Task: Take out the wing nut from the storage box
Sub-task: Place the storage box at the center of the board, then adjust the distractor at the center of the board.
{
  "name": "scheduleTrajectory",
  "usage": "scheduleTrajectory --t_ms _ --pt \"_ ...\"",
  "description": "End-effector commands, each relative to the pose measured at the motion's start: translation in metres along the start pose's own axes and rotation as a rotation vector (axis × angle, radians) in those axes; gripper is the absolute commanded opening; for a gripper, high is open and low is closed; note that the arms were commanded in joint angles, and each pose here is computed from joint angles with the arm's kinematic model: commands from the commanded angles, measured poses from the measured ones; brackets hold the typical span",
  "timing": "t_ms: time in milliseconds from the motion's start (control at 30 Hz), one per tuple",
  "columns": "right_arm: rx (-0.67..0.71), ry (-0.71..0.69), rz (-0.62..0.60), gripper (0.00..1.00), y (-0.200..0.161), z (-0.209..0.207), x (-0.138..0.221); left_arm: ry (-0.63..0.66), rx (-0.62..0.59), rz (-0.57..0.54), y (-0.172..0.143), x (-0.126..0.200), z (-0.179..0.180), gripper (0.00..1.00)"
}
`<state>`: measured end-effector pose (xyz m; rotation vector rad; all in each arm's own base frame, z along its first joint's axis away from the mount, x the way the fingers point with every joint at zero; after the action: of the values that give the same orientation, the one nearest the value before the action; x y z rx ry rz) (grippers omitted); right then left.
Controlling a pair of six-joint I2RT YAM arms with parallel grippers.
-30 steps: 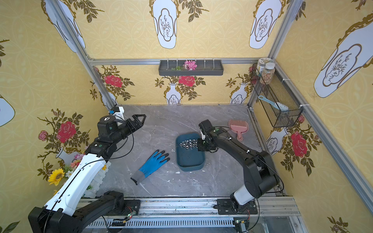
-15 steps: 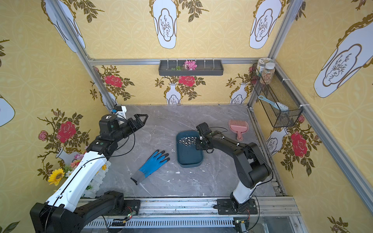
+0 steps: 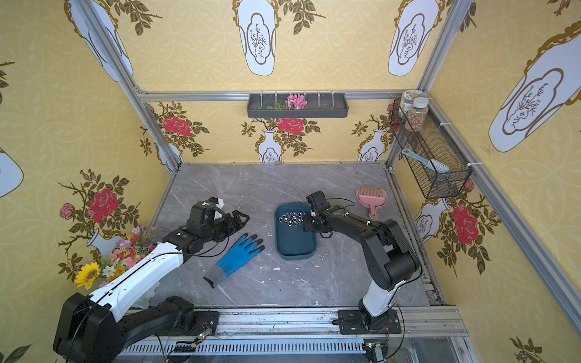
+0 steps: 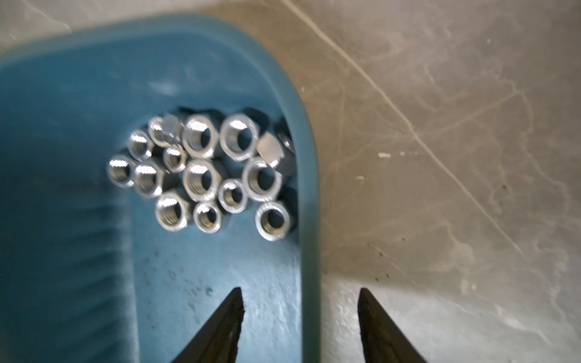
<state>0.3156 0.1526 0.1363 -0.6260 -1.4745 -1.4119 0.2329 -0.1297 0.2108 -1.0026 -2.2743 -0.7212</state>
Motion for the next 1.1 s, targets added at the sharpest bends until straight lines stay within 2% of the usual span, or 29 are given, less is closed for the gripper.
scheduleTrajectory --t_ms 0,267,467,667,833,967,1067 --pt "0.0 -0.004 -0.067 0.66 0.01 0.002 0.005 0.093 -0.061 0.033 -0.018 -0.011 0.003 0.88" --pt "-0.007 -0.066 -0.135 0.73 0.018 -0.006 0.022 0.391 -0.182 0.073 -0.046 -0.041 0.022 0.87" --pt "-0.043 -0.096 -0.184 0.74 0.02 -0.018 0.039 0.566 -0.197 0.073 -0.052 -0.057 0.037 0.85" --pt "-0.098 -0.137 -0.182 0.74 0.019 -0.03 0.043 0.753 -0.129 0.066 -0.058 -0.07 0.066 0.81" --pt "-0.135 -0.138 -0.12 0.74 0.008 -0.033 0.031 0.792 -0.029 -0.007 -0.046 -0.058 0.084 0.79" --pt "-0.132 -0.115 -0.126 0.72 0.004 -0.032 0.031 0.804 0.029 -0.06 -0.028 -0.044 0.098 0.78" --pt "-0.114 -0.094 -0.146 0.71 0.004 -0.03 0.035 0.783 0.037 -0.071 -0.021 -0.041 0.094 0.78"
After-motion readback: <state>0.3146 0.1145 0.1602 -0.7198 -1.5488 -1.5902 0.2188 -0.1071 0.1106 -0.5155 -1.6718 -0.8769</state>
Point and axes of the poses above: each gripper's point midway between its finger pads, its own x axis back along the fingers, its own z axis along the line the jaws close on, y = z × x, the point moved 10 cm from there along x, back along the fingers, and after that the axes turned 13 degrees about x, right-handed, at the moved point
